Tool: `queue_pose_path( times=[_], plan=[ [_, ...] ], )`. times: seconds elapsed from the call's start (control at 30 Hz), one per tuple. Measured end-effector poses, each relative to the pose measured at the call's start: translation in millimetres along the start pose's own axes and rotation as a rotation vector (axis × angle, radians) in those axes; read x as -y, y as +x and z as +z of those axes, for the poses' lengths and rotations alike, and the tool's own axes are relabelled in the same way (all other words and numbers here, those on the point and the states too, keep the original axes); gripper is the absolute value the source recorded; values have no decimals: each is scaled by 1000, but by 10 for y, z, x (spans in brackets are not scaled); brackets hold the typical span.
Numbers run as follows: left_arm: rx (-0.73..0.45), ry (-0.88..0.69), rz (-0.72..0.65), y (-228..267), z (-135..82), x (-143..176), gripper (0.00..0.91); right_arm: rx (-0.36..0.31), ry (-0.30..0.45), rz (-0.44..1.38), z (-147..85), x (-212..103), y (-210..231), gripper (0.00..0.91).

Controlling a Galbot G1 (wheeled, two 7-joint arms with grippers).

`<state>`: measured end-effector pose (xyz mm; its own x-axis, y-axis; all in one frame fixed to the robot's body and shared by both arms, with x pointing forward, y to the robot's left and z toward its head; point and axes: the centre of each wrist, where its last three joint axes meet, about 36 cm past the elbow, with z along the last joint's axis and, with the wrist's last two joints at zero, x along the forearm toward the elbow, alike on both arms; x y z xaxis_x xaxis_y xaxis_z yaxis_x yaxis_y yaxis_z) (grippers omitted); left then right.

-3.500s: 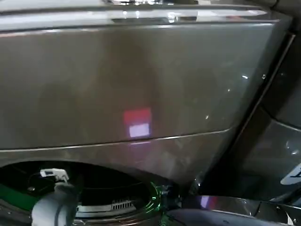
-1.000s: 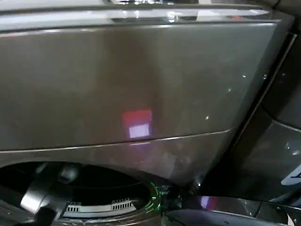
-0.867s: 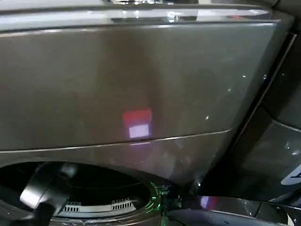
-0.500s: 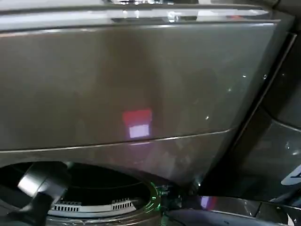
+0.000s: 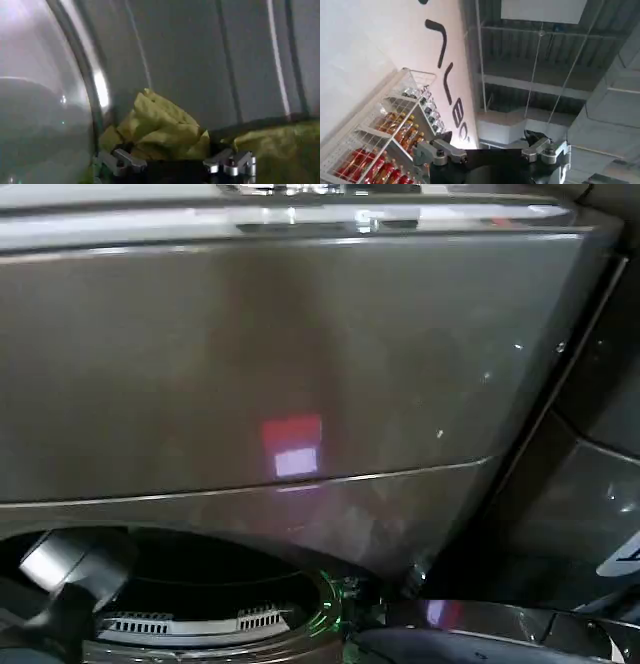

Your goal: Grasp the clothes from the dryer.

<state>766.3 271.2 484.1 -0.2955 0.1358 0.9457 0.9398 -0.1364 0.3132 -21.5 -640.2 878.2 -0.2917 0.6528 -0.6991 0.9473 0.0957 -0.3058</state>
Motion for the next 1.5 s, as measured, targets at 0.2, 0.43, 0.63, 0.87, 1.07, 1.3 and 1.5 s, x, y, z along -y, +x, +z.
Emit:
queue_pose_path(
  times=[0.2,0.43,0.63,0.87,1.07,1.3,1.5],
  plan=[
    [34,-7,5,37,45,-18,0,0,-1,-1,3,-8,-8,907],
    [67,-2,13,51,85,-14,0,0,-2,1,4,-4,-7,907],
    [105,7,21,10,82,8,0,-2,-2,5,9,11,-2,907],
    [150,40,3,-24,93,30,0,-5,0,10,18,30,13,907],
    [229,97,-76,-76,63,62,0,-9,-3,13,42,31,32,907],
    [340,205,-240,-123,-8,96,0,-8,-9,11,53,9,30,907],
    [431,350,-411,-149,5,160,0,-10,-14,12,75,-1,39,907]
  ],
)
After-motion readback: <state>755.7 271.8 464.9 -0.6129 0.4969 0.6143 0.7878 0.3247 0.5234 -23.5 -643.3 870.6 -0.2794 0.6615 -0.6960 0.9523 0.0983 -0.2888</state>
